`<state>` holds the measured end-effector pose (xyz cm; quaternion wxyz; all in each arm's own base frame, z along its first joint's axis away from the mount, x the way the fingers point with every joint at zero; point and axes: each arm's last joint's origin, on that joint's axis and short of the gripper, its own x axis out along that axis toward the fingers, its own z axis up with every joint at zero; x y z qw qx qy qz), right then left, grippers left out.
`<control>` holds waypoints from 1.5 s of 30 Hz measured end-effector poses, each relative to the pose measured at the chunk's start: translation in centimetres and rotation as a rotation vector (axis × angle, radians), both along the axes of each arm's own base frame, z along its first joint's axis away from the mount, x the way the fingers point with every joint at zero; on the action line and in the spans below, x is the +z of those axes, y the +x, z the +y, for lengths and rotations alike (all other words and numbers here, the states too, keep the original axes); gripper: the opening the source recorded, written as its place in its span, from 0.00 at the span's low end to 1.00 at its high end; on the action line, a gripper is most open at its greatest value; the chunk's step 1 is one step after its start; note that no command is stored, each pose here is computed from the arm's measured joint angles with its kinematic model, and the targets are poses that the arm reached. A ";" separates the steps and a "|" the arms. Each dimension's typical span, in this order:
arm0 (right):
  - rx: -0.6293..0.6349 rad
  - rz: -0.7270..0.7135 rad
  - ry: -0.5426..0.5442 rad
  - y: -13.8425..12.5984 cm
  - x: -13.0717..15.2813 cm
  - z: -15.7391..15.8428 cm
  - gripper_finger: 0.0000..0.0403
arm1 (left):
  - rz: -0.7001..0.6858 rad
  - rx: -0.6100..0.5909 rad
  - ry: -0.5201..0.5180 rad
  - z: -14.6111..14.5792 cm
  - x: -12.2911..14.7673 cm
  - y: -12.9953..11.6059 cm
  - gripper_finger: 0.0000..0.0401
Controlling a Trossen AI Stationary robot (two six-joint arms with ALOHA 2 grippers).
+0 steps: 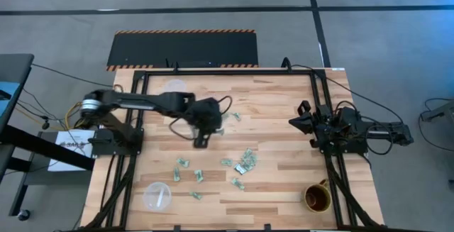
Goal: Pick and place Stevia / Truvia into bins
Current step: Put the stevia packet into the bottom transparent container
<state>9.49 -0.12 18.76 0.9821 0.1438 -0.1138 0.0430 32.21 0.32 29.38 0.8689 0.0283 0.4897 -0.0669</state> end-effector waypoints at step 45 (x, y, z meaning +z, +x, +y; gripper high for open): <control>0.015 0.000 0.004 0.0 0.0 0.0 0.00 | 0.208 0.424 -0.234 -22.2 -3.8 -18.5 0.10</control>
